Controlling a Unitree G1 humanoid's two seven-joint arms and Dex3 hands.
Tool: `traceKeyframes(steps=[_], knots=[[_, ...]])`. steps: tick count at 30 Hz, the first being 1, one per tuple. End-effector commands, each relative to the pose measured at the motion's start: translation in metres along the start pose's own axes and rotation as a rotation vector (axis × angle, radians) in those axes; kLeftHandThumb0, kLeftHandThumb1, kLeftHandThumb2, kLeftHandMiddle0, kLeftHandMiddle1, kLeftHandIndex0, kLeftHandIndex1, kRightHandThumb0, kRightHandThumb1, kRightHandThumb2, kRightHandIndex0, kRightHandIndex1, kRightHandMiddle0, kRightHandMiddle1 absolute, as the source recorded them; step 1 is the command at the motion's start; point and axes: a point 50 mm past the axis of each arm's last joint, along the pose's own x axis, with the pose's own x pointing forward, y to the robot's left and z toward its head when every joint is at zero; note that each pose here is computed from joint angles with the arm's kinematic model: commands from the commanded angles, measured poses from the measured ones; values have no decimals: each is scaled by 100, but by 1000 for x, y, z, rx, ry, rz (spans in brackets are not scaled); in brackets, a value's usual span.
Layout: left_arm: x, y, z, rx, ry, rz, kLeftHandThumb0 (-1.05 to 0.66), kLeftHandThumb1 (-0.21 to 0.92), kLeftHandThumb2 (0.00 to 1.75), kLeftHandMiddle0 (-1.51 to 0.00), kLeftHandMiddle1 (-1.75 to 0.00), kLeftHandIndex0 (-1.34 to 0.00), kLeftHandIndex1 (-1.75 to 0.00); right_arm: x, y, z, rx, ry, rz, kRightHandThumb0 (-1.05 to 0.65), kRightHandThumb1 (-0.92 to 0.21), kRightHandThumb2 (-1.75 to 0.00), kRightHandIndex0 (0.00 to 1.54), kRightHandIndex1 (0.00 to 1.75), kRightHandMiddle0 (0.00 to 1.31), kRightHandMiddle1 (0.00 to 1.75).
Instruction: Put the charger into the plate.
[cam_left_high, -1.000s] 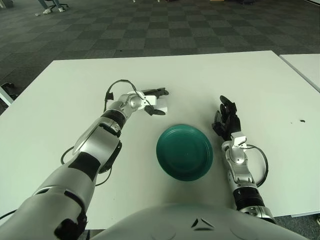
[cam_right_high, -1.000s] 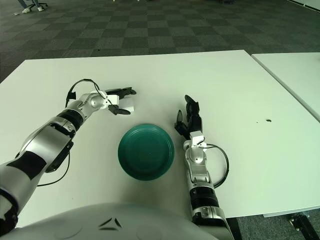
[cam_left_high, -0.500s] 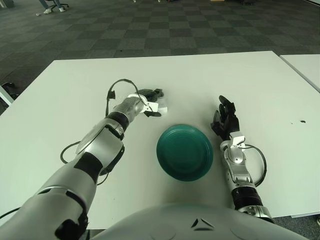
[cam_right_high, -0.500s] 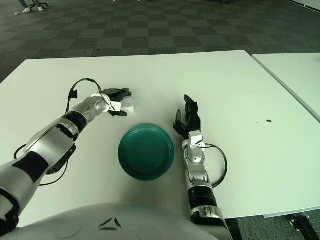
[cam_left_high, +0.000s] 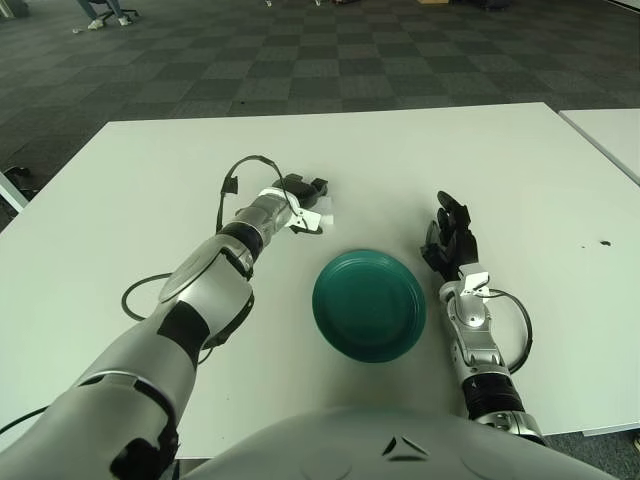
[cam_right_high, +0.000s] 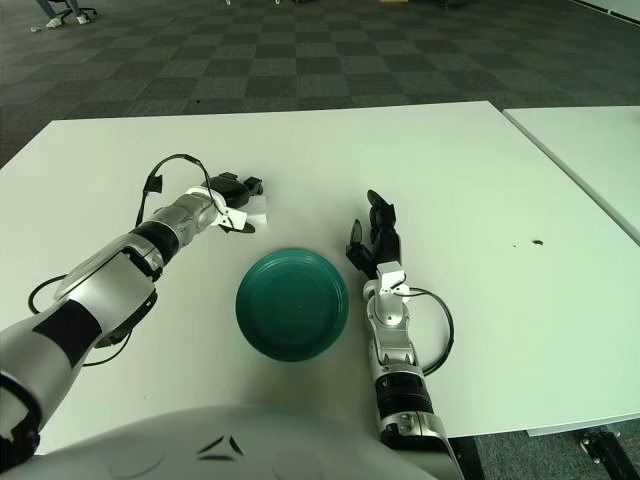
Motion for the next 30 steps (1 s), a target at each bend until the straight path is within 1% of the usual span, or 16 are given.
traceKeyframes(steps=[1, 2, 3, 4, 5, 6, 7, 8, 9, 12, 17, 22, 26, 28, 30], knots=[[-7, -35, -11, 28, 58, -126, -83, 91, 24, -17, -161, -18, -157, -43, -2, -58, -5, 323, -17, -72, -92, -82, 12, 0, 0, 49], [-6, -35, -11, 31, 60, -119, -78, 91, 21, -22, -166, -19, -161, -43, -3, -58, -3, 323, -18, -72, -92, -82, 12, 0, 0, 49], [-6, -35, -10, 33, 61, -113, -70, 88, 28, -25, -168, -24, -160, -43, -3, -58, -1, 324, -18, -72, -92, -82, 12, 0, 0, 49], [-6, -37, -9, 20, 61, -100, -59, 80, 44, -30, -170, -33, -159, -43, -3, -58, 2, 324, -19, -72, -92, -82, 12, 0, 0, 49], [-7, -38, -8, 11, 62, -91, -53, 72, 62, -37, -172, -37, -163, -43, -4, -58, 3, 325, -19, -72, -92, -81, 12, 0, 0, 49], [-7, -41, -8, -23, 64, -79, -48, 67, 74, -41, -173, -40, -165, -43, -4, -58, 6, 326, -19, -72, -92, -81, 12, 0, 0, 50], [-7, -42, -8, -69, 66, -68, -47, 64, 80, -44, -173, -41, -167, -43, -5, -59, 8, 327, -20, -72, -92, -81, 12, 0, 0, 50], [-8, -42, -8, -100, 68, -62, -45, 58, 90, -50, -174, -43, -170, -43, -5, -59, 10, 327, -20, -72, -92, -81, 12, 0, 0, 50], [-8, -42, -8, -118, 70, -57, -44, 55, 97, -54, -174, -45, -172, -42, -5, -59, 11, 328, -20, -72, -92, -81, 11, 0, 0, 50], [-7, -42, -7, -161, 73, -53, -43, 50, 106, -62, -174, -47, -174, -42, -6, -59, 13, 328, -20, -72, -92, -81, 11, 0, 0, 50], [-7, -42, -7, -218, 78, -47, -44, 43, 116, -76, -175, -52, -174, -42, -7, -59, 16, 328, -22, -71, -92, -81, 11, 0, 0, 51], [-6, -36, -7, -245, 74, -7, -45, 38, 122, -87, -175, -55, -175, -41, -9, -59, 25, 327, -25, -70, -92, -80, 12, 0, 0, 53], [-5, -27, -7, -288, 62, 34, -46, 35, 126, -94, -175, -58, -175, -42, -10, -59, 27, 327, -26, -68, -92, -80, 12, 0, 0, 55], [-4, -17, -8, -323, 52, 59, -46, 34, 127, -96, -175, -58, -175, -42, -11, -59, 27, 328, -26, -68, -92, -80, 13, 0, 0, 56], [-4, -1, -11, -372, 31, 95, -46, 33, 129, -98, -175, -59, -175, -42, -12, -59, 29, 329, -27, -67, -92, -79, 13, 1, 0, 57]])
